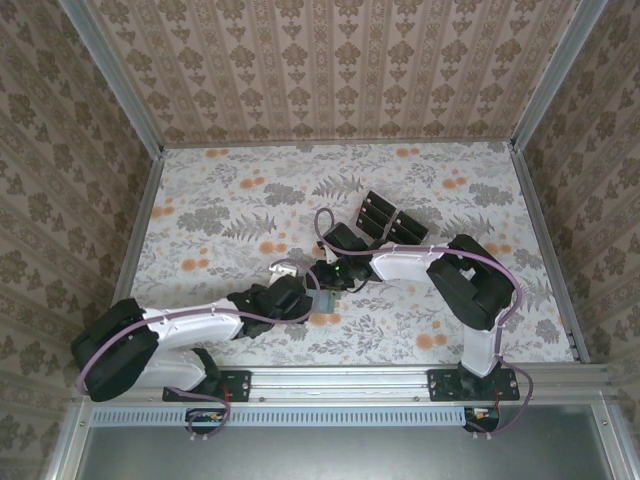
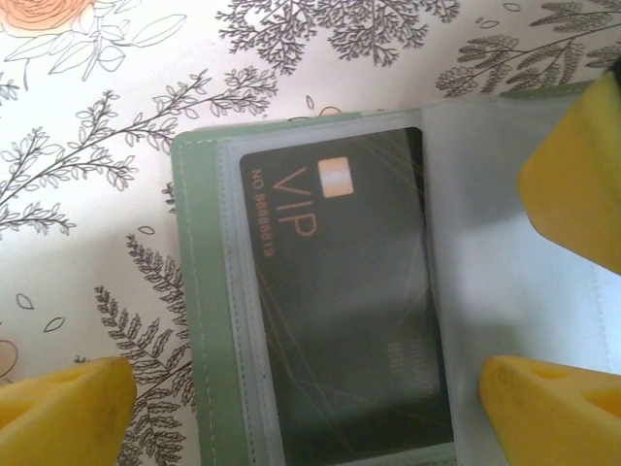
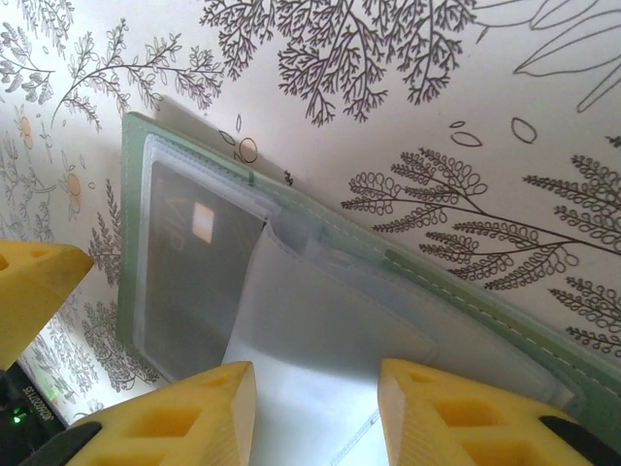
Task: Put the credit cards into the card holder
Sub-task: Flip over the card slot on the card holder.
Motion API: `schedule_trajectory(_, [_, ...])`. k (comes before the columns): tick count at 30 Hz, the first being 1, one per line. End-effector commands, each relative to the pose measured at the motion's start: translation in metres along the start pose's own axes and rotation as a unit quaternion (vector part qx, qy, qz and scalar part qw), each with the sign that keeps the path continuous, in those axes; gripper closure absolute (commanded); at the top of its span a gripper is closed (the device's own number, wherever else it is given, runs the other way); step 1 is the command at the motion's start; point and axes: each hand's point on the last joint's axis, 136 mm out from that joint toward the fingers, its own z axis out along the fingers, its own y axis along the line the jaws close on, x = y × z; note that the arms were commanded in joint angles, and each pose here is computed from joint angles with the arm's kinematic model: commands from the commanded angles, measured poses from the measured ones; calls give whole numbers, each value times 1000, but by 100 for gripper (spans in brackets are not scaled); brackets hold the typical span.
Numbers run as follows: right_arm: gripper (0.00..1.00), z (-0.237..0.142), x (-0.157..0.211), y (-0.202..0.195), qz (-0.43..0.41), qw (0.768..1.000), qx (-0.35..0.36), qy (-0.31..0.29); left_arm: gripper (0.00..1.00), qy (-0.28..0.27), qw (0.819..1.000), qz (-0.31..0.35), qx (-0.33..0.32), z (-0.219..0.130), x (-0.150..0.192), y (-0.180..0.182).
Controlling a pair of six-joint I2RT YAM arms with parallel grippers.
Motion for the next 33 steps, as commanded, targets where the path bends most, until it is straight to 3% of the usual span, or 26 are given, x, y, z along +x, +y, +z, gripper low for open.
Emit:
schedule_trajectory(1, [56, -11, -3, 11, 2, 1000, -12, -10, 0, 8, 999, -6, -35, 2, 7, 12])
schedule_trajectory(12, [52, -30, 2, 9, 22, 999, -17, -41, 0, 16, 999, -10, -40, 5, 13, 14])
schedule_trajectory(33, [52, -9, 5, 9, 27, 999, -23, -23, 0, 18, 999, -10, -40, 6, 14, 13])
